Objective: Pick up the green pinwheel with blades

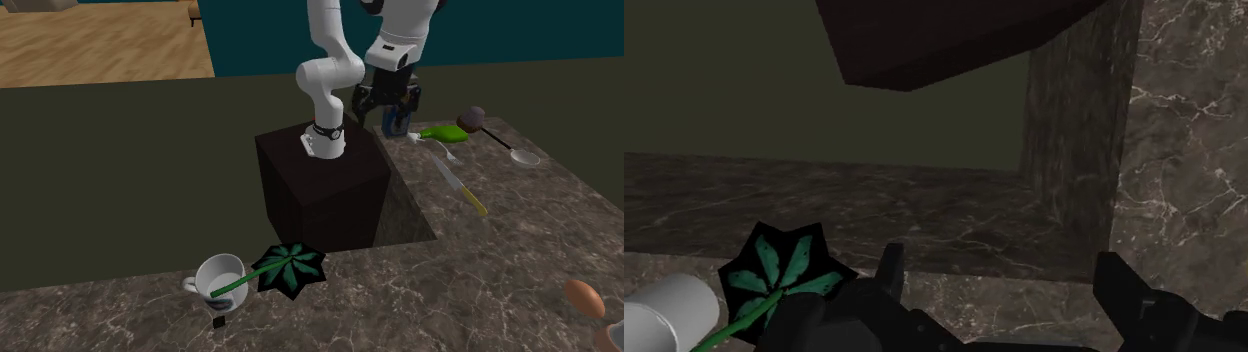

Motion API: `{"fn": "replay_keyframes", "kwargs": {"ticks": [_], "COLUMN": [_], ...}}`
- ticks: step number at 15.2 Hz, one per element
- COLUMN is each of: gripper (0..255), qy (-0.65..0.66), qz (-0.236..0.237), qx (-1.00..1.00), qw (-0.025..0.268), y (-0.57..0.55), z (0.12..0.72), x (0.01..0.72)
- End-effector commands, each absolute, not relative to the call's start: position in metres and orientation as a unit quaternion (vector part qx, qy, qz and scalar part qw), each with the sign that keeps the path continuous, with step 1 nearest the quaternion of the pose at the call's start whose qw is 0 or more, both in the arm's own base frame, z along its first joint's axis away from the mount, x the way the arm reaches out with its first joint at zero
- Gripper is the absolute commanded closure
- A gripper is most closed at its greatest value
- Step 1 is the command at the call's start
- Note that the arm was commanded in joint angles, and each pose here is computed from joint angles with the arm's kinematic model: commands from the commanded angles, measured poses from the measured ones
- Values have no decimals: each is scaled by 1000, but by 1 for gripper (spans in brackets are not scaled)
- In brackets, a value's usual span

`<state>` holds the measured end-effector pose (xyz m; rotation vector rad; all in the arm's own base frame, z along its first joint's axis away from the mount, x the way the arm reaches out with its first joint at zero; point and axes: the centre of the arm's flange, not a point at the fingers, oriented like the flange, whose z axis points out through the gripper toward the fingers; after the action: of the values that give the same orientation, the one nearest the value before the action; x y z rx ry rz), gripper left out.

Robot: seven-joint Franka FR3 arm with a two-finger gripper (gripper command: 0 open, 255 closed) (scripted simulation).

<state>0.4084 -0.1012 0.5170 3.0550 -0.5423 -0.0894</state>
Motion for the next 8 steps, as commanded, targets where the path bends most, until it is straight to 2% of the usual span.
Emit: {"fn": "replay_keyframes", "kwargs": {"ticks": [1,8], "gripper": [0,0], "qy": [-205,-306], "qz": [-28,-29], "qx": [978,952], "qw": [16,5], "y": [-122,-197], "z": [506,470], "x": [425,471]}}
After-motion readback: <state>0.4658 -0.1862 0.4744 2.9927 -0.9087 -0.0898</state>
